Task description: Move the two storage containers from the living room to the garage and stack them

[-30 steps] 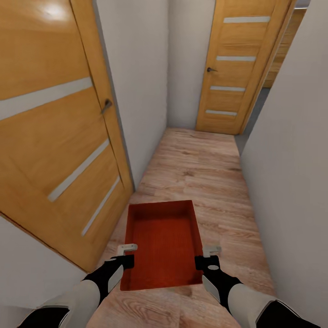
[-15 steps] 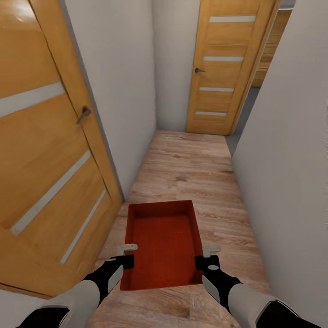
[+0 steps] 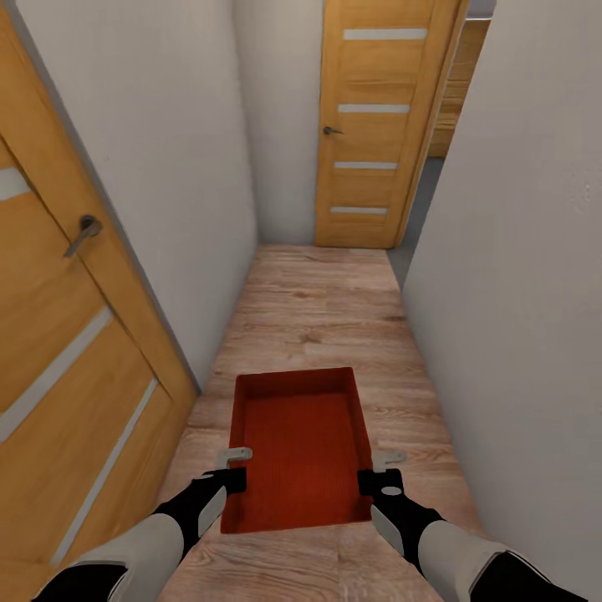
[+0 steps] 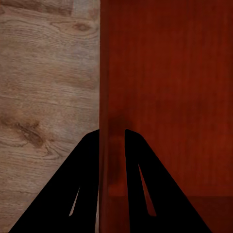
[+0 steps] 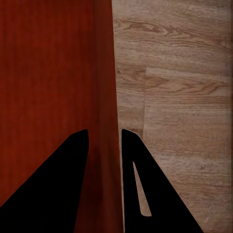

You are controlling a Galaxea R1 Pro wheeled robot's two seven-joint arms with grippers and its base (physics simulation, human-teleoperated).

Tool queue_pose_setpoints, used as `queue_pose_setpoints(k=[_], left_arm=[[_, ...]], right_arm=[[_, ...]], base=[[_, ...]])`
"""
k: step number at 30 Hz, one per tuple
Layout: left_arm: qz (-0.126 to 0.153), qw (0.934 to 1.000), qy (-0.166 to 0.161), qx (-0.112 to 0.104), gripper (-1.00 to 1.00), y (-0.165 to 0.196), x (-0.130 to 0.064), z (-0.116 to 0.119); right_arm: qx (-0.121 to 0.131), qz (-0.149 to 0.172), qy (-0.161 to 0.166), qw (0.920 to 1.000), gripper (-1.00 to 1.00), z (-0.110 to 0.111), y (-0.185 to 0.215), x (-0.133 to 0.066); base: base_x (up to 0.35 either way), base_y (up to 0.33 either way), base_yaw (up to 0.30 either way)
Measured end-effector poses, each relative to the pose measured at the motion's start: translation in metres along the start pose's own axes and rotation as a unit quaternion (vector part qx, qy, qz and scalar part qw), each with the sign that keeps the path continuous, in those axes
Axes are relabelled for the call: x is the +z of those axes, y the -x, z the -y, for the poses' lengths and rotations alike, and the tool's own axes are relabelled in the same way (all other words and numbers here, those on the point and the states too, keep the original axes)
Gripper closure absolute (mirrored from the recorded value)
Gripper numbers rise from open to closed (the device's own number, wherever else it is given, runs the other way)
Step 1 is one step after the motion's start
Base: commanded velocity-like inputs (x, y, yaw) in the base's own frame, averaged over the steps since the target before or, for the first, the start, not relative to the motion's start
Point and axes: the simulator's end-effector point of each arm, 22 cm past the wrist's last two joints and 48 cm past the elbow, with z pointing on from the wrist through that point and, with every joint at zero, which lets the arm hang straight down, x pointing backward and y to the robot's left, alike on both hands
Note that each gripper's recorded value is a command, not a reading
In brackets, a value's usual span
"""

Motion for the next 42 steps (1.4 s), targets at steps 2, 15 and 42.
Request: queue_pose_setpoints(k=[2, 15, 42], left_arm=[[0.0, 1.0, 0.0, 0.0, 1.0, 0.0, 0.0, 0.0001], [0.0, 1.0, 0.0, 0.0, 1.0, -0.0003, 0.0, -0.0003], [0.0, 1.0, 0.0, 0.0, 1.0, 0.0001, 0.0, 0.0001]], right_arm=[[0.0, 0.0, 0.0, 1.0, 1.0, 0.0001, 0.0, 0.0], [-0.001, 0.0, 0.0, 1.0, 1.0, -0.0003, 0.0, 0.0], [0.0, 0.0, 0.0, 1.0, 1.0, 0.0001, 0.0, 0.0]], base=[[0.323, 0.0, -0.021], [0.323, 0.0, -0.002], [0.323, 0.0, 0.0]])
